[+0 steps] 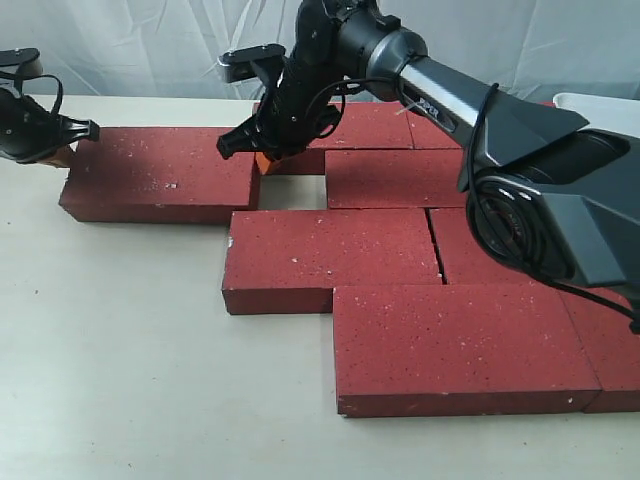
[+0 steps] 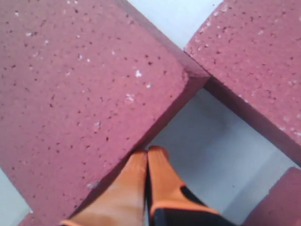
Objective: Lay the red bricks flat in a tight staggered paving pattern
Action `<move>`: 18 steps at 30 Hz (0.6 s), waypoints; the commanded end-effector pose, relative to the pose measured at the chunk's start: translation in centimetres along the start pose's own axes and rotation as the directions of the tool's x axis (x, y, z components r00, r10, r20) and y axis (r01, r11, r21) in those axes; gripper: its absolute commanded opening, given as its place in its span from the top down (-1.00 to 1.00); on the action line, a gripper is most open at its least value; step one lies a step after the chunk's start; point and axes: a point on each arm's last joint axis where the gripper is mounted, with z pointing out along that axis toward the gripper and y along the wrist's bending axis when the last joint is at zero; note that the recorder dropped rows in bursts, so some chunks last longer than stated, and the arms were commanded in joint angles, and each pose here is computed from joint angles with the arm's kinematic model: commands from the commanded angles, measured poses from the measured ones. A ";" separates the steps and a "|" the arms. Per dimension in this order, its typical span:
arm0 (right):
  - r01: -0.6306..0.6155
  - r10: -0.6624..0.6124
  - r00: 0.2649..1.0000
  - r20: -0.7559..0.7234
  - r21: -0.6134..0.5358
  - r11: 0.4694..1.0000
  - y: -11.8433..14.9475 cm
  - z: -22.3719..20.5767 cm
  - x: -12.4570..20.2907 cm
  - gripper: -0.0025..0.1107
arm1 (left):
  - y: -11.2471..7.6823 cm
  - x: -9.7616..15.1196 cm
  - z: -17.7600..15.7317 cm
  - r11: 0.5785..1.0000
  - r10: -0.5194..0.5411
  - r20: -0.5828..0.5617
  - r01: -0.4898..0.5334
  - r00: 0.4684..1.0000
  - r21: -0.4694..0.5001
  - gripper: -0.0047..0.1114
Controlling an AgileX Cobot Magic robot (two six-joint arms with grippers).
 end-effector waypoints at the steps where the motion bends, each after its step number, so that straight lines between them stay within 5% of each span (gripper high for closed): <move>1: 0.024 -0.023 1.000 -0.015 0.071 0.997 -0.4 -0.3 0.1 0.97 | -0.2 -0.1 0.0 1.000 -0.009 0.013 0.009 1.000 0.001 0.92; 7: 0.006 -0.005 1.000 -0.015 0.049 0.999 -0.5 1.2 0.4 0.97 | -0.1 0.1 0.0 1.000 0.020 -0.009 -0.020 1.000 -0.009 0.92; 18: 0.009 -0.004 1.000 -0.017 0.303 0.953 -2.4 -3.5 -0.4 0.97 | -0.9 1.6 1.6 0.999 -0.006 -0.118 0.012 0.993 0.053 0.92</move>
